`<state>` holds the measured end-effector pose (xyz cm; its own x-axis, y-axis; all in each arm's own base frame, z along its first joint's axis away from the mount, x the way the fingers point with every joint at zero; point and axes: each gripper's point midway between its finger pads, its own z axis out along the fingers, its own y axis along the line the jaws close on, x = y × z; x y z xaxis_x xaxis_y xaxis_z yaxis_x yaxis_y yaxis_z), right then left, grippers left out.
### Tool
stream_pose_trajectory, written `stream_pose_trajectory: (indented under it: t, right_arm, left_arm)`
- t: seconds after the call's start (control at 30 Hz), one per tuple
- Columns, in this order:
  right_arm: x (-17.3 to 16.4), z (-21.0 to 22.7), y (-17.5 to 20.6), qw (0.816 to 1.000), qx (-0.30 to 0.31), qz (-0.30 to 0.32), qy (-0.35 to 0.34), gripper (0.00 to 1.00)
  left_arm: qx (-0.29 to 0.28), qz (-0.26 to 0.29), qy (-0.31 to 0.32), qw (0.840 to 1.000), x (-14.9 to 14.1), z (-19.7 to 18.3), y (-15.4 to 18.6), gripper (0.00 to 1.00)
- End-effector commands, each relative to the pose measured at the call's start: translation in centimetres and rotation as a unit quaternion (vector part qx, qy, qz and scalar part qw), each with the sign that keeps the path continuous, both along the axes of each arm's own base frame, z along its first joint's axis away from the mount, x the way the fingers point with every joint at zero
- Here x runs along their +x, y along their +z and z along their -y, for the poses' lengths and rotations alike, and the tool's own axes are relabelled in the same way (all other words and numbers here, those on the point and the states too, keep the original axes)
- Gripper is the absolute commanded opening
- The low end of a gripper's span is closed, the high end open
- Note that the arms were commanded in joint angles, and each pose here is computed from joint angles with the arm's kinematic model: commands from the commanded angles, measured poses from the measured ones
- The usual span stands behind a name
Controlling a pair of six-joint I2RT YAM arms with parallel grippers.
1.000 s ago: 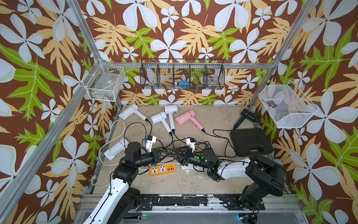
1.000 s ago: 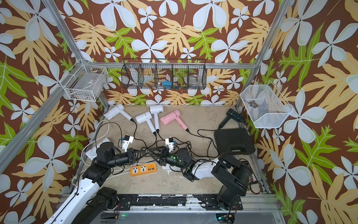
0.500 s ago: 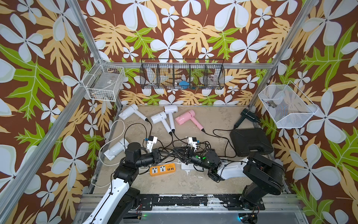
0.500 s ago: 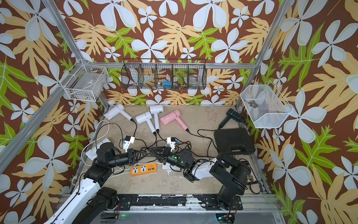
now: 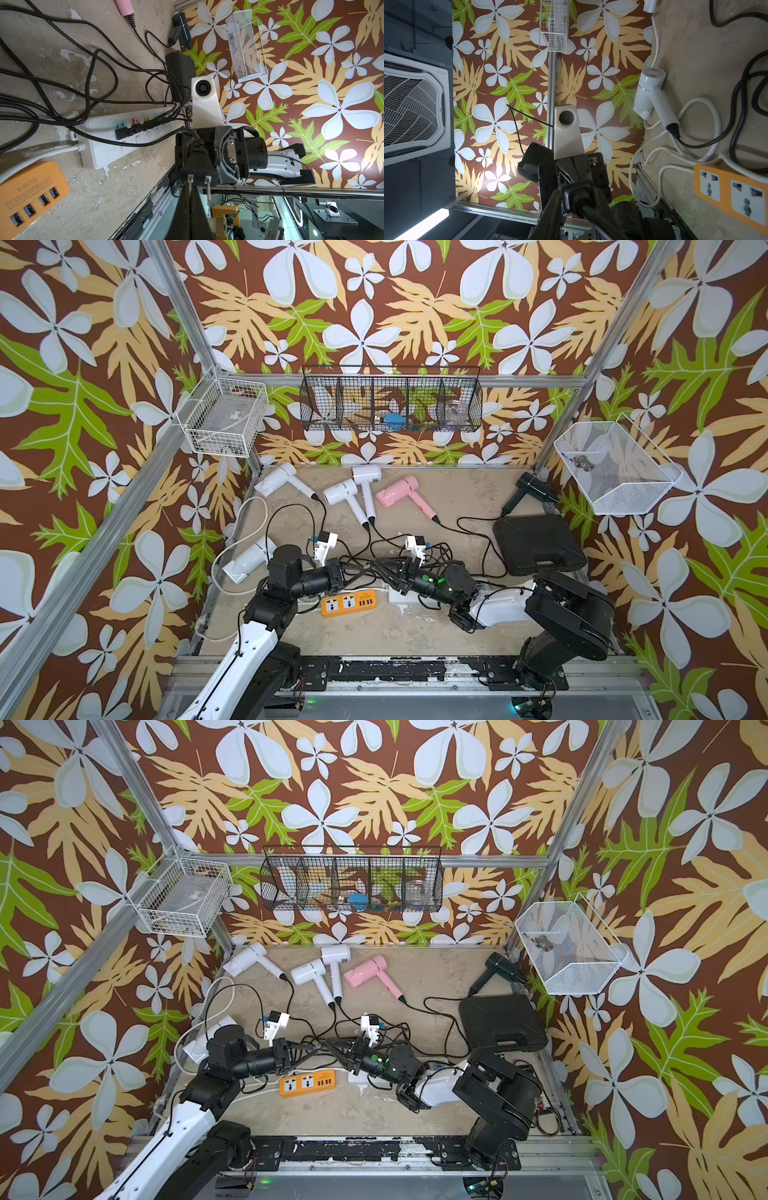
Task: Charge the blow dryers
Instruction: Insert the plug into the socket.
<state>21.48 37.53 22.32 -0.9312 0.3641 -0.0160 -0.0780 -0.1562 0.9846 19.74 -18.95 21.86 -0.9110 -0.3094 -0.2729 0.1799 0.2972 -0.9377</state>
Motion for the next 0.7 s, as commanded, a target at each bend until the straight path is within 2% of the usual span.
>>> stream_pose_trajectory:
  t: [0.0, 0.1, 0.23, 0.37, 0.5, 0.67]
  right_arm:
    - [0.0, 0.0, 1.5, 1.000, 0.018, 0.023, -0.001, 0.23]
    - [-0.1, -0.1, 1.5, 0.999, 0.017, 0.027, 0.002, 0.16]
    - [-0.2, -0.2, 1.7, 0.999, 0.018, 0.036, 0.004, 0.01]
    - [-0.2, -0.1, 1.7, 0.999, 0.017, 0.046, 0.002, 0.00]
    - [-0.1, -0.1, 1.0, 0.999, 0.001, 0.053, -0.002, 0.00]
    - [0.3, -0.2, -0.6, 0.997, -0.037, 0.062, -0.012, 0.00]
  left_arm:
    - [-0.002, 0.003, 0.000, 1.000, 0.0, -0.1, 0.2, 0.00]
    - [-0.002, 0.003, 0.000, 1.000, 0.0, -0.1, 0.2, 0.00]
    - [0.000, 0.005, 0.002, 1.000, 0.1, -0.1, 0.3, 0.00]
    - [0.024, 0.011, 0.021, 0.999, 0.8, -0.5, 0.2, 0.00]
    - [0.069, 0.015, 0.052, 0.996, 1.7, -1.4, 0.0, 0.14]
    - [0.141, 0.023, 0.113, 0.983, 3.1, -3.6, -0.3, 0.42]
